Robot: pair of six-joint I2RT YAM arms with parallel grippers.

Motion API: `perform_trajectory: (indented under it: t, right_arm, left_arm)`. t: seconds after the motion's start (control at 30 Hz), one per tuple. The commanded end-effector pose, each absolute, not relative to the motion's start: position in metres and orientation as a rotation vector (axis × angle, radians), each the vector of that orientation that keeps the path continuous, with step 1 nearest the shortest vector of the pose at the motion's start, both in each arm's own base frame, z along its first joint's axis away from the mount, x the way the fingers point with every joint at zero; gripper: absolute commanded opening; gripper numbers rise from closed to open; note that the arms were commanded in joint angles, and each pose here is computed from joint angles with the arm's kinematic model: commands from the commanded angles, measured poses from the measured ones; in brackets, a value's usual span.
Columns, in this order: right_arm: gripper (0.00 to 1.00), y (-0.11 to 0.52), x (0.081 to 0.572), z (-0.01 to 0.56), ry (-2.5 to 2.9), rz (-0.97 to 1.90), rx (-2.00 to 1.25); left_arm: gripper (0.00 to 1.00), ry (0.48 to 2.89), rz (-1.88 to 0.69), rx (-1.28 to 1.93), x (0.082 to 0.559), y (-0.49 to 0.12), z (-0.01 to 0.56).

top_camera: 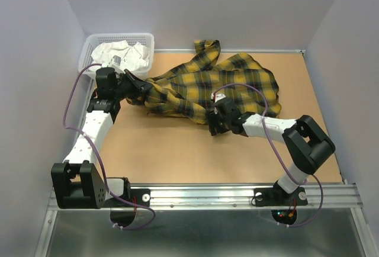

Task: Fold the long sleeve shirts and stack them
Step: Flatten the shirt out

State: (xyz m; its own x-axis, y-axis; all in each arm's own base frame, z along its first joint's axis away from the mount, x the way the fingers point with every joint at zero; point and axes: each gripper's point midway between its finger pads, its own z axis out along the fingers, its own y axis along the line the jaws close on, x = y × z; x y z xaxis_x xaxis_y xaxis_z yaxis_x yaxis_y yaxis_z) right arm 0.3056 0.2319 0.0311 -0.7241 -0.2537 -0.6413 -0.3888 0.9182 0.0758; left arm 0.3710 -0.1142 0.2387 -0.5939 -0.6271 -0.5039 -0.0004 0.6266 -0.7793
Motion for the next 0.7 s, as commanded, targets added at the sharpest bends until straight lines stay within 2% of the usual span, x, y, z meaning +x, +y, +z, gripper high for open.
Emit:
perform_trajectory:
  t: [0.0,0.17,0.67]
  right_arm:
    - [0.7,0.253,0.338,0.06,2.291,0.295,-0.414]
    - [0.65,0.257,0.347,0.056,2.283,0.283,-0.424]
    - [0.64,0.244,0.373,0.063,2.218,0.118,-0.384]
  left_arm:
    - [0.0,1.973,-0.973,-0.422,0.367,-0.116,0.258]
    - [0.0,1.98,-0.969,-0.424,0.368,-0.116,0.255]
    - [0.0,2.008,-0.946,-0.448,0.369,-0.114,0.245]
